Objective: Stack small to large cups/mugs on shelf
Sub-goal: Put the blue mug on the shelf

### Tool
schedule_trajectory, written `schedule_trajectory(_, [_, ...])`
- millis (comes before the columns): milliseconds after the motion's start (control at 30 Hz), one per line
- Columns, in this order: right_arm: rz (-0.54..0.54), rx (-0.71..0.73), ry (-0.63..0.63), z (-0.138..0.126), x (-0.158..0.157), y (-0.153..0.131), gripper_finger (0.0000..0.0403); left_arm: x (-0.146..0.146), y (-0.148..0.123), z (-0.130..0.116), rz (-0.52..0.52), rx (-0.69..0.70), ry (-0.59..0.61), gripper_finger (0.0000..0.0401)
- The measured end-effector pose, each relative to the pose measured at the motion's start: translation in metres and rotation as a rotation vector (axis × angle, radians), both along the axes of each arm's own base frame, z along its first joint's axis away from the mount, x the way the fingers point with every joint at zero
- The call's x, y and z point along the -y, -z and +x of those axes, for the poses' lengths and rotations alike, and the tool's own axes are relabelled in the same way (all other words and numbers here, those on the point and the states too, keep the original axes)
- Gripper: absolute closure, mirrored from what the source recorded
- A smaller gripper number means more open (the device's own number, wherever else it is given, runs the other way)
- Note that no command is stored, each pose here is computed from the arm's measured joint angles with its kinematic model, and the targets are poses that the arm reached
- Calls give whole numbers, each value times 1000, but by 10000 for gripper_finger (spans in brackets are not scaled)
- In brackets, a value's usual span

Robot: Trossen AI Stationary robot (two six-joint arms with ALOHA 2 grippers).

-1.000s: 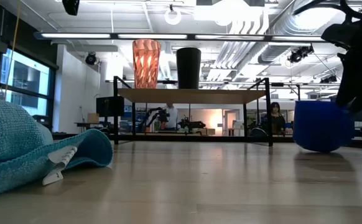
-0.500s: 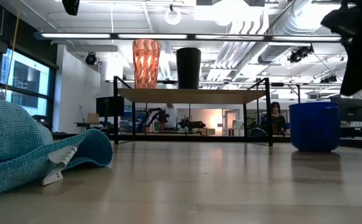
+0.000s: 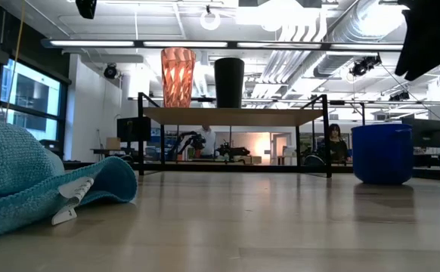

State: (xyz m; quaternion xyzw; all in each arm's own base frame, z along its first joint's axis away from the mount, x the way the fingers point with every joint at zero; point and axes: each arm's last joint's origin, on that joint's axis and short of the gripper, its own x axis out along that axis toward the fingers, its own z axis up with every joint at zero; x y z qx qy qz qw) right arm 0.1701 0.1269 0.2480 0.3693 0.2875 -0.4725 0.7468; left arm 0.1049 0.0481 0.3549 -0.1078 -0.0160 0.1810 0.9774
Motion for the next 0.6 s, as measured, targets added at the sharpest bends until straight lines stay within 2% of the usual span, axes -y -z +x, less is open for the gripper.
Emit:
schedule_trajectory(167, [36,74,3,3,-2,-4,298,0,0,0,0,0,0,263])
schedule_trajectory(433, [167,84,49,10,-2,-3,295,0,0,0,1,-1,0,263])
schedule_trajectory(600, [179,76,71,13,2,-3,295,0,0,0,3,-1,1,263])
